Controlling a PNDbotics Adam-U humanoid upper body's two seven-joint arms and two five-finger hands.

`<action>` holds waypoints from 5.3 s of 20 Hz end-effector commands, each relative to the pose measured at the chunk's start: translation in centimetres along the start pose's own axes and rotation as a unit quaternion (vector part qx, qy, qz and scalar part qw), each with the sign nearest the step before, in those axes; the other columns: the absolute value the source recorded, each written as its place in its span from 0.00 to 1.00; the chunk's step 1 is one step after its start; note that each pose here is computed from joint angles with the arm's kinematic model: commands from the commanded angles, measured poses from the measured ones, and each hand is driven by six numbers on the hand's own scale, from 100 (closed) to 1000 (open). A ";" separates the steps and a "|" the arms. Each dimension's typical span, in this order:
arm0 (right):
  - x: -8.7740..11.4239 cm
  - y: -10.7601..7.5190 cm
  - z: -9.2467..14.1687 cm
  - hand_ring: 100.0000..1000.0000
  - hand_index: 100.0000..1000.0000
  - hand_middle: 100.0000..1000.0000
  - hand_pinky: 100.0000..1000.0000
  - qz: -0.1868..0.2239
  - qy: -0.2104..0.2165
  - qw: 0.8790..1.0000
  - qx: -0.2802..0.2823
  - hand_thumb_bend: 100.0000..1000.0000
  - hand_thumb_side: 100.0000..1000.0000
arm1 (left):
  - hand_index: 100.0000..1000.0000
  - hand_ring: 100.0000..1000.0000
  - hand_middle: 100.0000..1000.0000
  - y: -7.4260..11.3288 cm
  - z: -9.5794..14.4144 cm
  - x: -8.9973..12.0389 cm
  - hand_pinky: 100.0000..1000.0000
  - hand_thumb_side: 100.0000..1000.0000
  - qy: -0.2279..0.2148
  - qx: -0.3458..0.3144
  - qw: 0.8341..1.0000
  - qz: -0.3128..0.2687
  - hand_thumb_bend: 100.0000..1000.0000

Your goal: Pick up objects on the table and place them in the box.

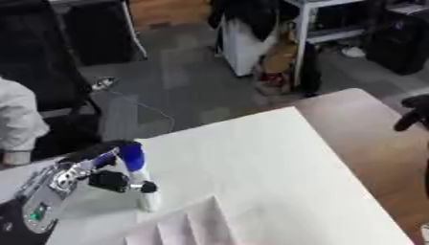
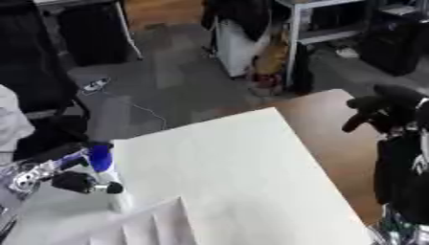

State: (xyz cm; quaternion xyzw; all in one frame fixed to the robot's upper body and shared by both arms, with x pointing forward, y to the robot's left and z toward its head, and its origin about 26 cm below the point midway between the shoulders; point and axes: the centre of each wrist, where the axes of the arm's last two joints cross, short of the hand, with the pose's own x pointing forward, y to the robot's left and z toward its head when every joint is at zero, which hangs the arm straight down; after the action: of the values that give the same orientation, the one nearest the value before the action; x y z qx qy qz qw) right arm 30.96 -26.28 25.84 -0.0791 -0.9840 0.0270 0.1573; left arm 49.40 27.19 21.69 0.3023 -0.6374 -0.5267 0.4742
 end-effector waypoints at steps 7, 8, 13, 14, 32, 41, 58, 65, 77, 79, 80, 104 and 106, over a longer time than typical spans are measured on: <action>0.6 0.2 -0.9 0.52 0.66 0.40 0.31 -0.007 -0.019 1.000 0.004 0.00 0.94 | 0.84 0.39 0.64 2.0 0.3 -0.2 0.24 0.66 -0.007 0.067 0.998 -0.006 0.76; 0.6 0.2 -0.9 0.52 0.66 0.40 0.31 -0.007 -0.019 1.000 0.004 0.00 0.94 | 0.81 0.34 0.59 2.0 0.3 -0.2 0.19 0.66 -0.005 0.078 0.997 -0.004 0.70; 0.6 0.1 -1.0 0.52 0.66 0.40 0.31 -0.008 -0.019 1.000 0.004 0.00 0.94 | 0.57 0.00 0.28 1.7 0.3 -0.4 0.00 0.84 0.007 0.143 0.990 0.011 0.16; 0.6 0.1 -1.0 0.52 0.66 0.40 0.31 -0.008 -0.019 1.000 0.004 0.00 0.94 | 0.54 0.00 0.25 1.7 0.3 -0.4 0.00 0.90 0.011 0.155 0.988 0.015 0.09; 0.5 -0.2 -0.7 0.52 0.66 0.41 0.31 -0.003 -0.012 1.000 0.007 0.00 0.94 | 0.36 0.00 0.00 1.3 1.0 -0.5 0.00 1.00 -0.019 0.204 0.979 0.003 0.01; 0.4 -0.7 -0.1 0.52 0.66 0.41 0.31 0.010 -0.002 1.000 0.010 0.00 0.94 | 0.35 0.00 0.00 3.9 3.5 1.9 0.00 0.98 -0.117 0.267 0.956 0.014 0.01; 0.2 -1.6 1.0 0.53 0.66 0.41 0.31 0.034 0.013 0.999 0.016 0.00 0.94 | 0.35 0.00 0.00 6.5 9.0 7.2 0.00 0.97 -0.242 0.292 0.923 0.064 0.01; 0.1 -1.9 1.3 0.53 0.66 0.41 0.31 0.042 0.020 0.999 0.020 0.00 0.94 | 0.35 0.00 0.00 6.4 10.6 8.6 0.00 0.97 -0.260 0.253 0.927 0.099 0.00; 0.1 -2.0 1.4 0.52 0.66 0.41 0.32 0.043 0.023 0.999 0.024 0.00 0.94 | 0.35 0.00 0.00 5.6 12.9 10.8 0.00 0.98 -0.290 0.181 0.931 0.126 0.00; 0.1 -2.0 1.4 0.52 0.66 0.41 0.32 0.042 0.023 0.999 0.025 0.00 0.94 | 0.35 0.00 0.00 5.4 13.1 10.9 0.00 0.98 -0.290 0.170 0.933 0.131 0.00; 0.1 -2.0 1.4 0.52 0.66 0.41 0.32 0.042 0.023 0.999 0.025 0.00 0.94 | 0.35 0.00 0.00 5.4 13.1 11.0 0.00 0.99 -0.291 0.165 0.933 0.133 0.00; 0.3 -1.8 0.8 0.52 0.66 0.41 0.32 0.030 0.014 0.999 0.025 0.00 0.94 | 0.67 0.04 0.33 2.5 11.9 10.2 0.00 1.00 -0.286 0.023 0.944 0.162 0.29; 0.3 -1.8 0.8 0.52 0.66 0.41 0.32 0.030 0.015 0.999 0.025 0.00 0.94 | 0.75 0.18 0.44 2.4 11.8 10.1 0.04 1.00 -0.292 -0.001 0.945 0.144 0.38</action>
State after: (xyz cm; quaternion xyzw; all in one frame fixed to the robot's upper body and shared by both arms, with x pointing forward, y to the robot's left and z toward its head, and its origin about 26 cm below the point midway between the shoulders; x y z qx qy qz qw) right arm 30.47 -28.00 24.22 -0.1054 -0.9748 0.0474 0.1907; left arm 35.16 22.92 26.02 0.0276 -0.7905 -0.5025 0.3489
